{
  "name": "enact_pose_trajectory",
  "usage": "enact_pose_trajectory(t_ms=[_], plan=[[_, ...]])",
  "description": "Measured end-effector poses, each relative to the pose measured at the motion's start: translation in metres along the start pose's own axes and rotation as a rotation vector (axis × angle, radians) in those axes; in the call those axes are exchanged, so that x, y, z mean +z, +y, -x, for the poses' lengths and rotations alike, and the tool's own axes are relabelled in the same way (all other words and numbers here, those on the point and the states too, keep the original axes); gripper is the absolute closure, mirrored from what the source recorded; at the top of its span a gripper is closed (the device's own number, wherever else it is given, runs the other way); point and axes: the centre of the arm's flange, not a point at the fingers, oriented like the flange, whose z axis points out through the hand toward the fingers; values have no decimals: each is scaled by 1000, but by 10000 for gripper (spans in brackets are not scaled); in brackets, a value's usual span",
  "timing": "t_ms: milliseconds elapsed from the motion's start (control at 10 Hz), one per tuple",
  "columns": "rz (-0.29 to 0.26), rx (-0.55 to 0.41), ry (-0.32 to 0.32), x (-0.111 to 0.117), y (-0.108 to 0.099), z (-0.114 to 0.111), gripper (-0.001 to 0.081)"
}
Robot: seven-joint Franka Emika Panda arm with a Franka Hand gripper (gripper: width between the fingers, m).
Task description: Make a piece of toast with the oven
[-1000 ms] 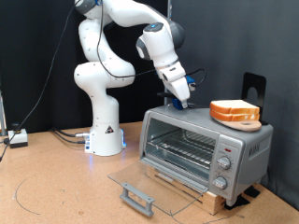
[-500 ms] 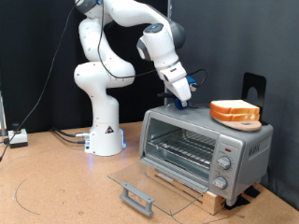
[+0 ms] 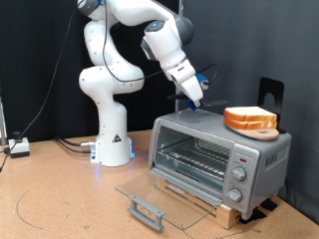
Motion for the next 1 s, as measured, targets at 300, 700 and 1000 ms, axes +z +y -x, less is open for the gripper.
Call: enact_pose_trajectory(t_ms=[300,700,1000], plan=[[-44,-11,5,-23,0,-2,393],[68,62,86,-52,35,-3,393],[115,147,104,-81,67,9,393]])
